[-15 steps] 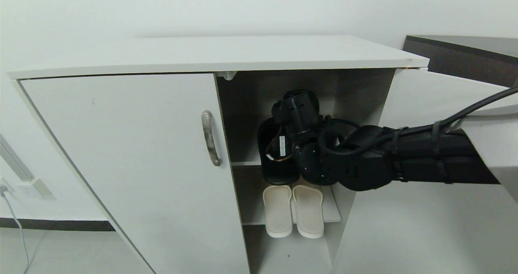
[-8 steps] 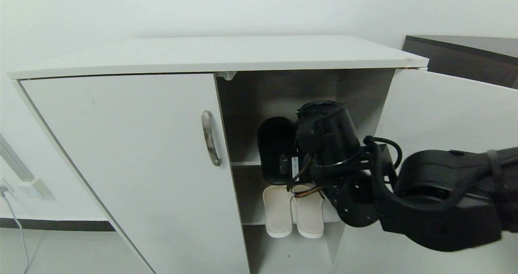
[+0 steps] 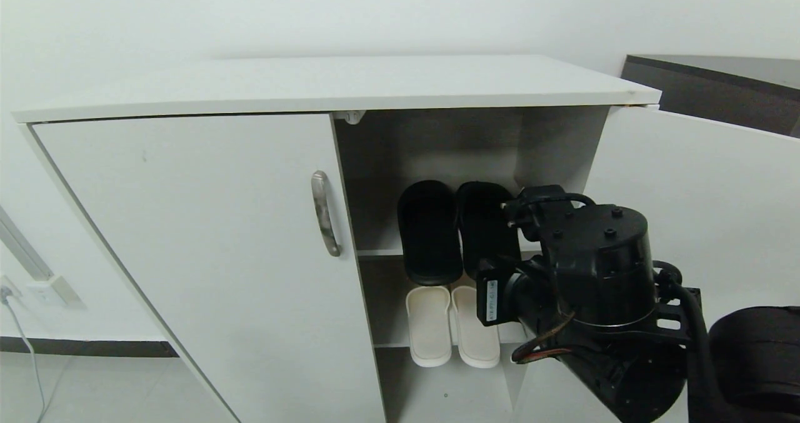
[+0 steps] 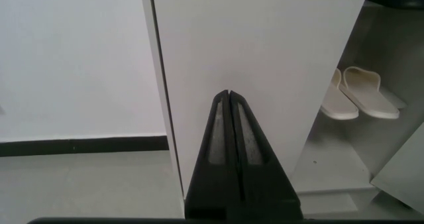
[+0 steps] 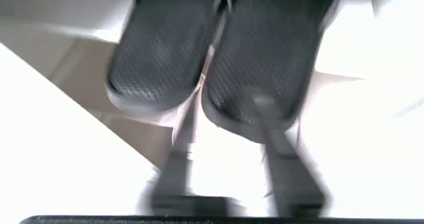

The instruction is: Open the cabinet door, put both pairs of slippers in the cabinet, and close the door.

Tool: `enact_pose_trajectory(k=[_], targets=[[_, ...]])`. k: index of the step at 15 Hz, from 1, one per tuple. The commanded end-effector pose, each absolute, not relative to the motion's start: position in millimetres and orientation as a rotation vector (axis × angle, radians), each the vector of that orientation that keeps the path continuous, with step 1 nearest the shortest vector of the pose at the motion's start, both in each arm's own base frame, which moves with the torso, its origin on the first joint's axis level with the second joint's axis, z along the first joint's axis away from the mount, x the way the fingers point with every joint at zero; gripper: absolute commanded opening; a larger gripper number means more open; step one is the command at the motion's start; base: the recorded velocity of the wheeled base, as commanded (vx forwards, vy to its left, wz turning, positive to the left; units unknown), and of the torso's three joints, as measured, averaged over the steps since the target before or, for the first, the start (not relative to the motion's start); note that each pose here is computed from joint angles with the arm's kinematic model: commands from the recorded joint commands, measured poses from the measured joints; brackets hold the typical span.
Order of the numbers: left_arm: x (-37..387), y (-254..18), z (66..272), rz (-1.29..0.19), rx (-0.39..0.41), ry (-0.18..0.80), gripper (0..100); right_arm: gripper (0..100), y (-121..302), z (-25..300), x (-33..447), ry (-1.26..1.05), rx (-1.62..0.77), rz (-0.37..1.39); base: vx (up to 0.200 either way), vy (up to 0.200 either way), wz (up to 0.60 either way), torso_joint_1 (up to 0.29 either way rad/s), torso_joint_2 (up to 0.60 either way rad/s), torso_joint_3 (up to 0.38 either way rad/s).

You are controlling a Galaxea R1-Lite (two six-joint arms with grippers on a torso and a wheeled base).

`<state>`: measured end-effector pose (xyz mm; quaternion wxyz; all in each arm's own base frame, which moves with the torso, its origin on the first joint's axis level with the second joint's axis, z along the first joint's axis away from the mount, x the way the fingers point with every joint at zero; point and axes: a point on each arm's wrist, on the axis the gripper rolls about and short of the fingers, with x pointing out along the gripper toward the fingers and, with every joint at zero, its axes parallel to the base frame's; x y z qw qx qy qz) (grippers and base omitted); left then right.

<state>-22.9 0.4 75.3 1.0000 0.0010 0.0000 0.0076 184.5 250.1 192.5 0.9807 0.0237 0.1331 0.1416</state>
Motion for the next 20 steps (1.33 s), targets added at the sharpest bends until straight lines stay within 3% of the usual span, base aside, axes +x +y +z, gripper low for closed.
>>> enact_pose_trajectory(k=[1, 7, 20], targets=[[-23, 0, 75, 0.015, 0.002, 0.002, 0, 0, 249, 190, 181, 0.274, 0.039, 0.289, 0.000, 0.000, 0.00, 0.000, 0.00, 0.000], [-23, 0, 75, 0.015, 0.002, 0.002, 0, 0, 251, 191, 179, 0.264, 0.046, 0.297, 0.000, 0.000, 0.00, 0.000, 0.00, 0.000], [-23, 0, 75, 0.014, 0.000, 0.000, 0, 0, 251, 178, 180, 0.288, 0.007, 0.298, -0.200, 0.000, 0.00, 0.005, 0.00, 0.002]])
